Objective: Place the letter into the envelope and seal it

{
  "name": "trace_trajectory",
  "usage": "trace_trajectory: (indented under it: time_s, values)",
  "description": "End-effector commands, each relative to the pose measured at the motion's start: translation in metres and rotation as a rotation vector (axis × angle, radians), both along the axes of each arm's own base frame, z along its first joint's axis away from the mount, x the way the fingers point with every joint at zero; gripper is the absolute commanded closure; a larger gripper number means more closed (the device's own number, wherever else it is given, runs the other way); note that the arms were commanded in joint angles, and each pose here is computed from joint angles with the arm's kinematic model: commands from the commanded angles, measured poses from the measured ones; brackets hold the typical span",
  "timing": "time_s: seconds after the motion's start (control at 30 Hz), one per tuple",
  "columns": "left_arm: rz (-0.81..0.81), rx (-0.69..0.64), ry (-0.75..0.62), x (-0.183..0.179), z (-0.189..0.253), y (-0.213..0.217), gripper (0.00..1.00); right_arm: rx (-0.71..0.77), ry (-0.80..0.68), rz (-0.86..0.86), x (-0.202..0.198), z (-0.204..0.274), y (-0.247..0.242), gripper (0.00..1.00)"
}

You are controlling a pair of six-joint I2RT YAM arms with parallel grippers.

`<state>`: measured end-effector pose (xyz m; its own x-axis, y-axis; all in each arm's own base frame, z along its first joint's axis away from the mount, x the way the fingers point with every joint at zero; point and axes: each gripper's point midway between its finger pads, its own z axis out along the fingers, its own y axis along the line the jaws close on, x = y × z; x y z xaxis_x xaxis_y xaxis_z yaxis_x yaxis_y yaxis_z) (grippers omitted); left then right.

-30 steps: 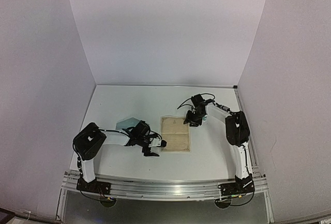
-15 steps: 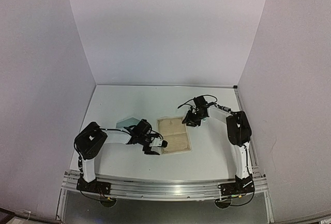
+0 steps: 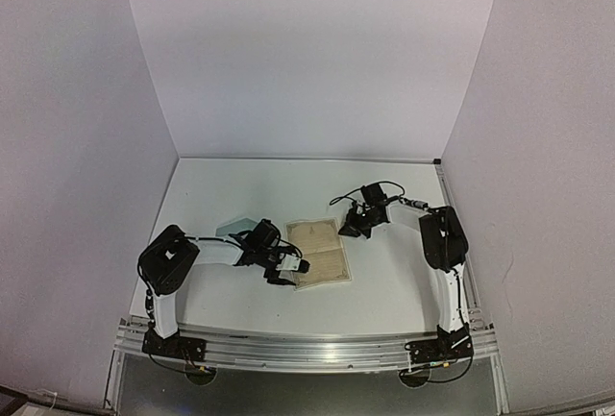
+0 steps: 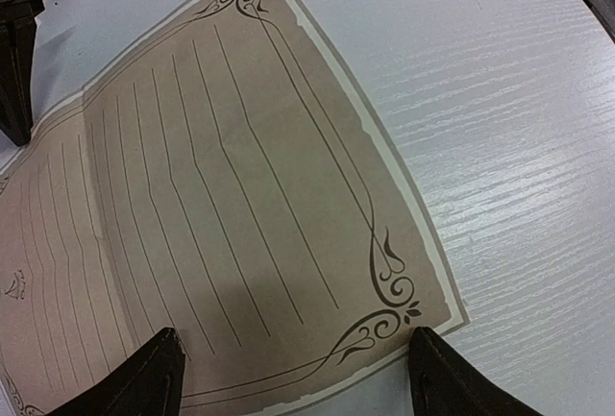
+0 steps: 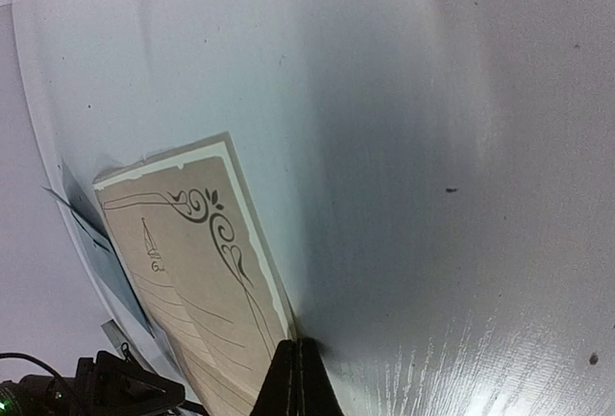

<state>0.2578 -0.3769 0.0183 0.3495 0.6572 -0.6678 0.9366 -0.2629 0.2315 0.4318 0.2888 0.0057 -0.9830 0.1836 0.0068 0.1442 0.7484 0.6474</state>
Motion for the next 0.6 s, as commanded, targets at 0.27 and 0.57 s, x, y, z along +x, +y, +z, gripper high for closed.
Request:
trace_trajectory:
  time_s: [0.27, 0.57]
  values:
    - [0.213, -0.017, 0.205, 0.028, 0.055, 0.017, 0.16, -0.013, -0.115, 0.077, -0.012, 0.045, 0.003, 1.0]
    - [0.518, -0.161, 0.44, 0.08, 0.114, 0.034, 0.14, -0.026, -0.3, 0.188, -0.028, 0.098, 0.024, 1.0]
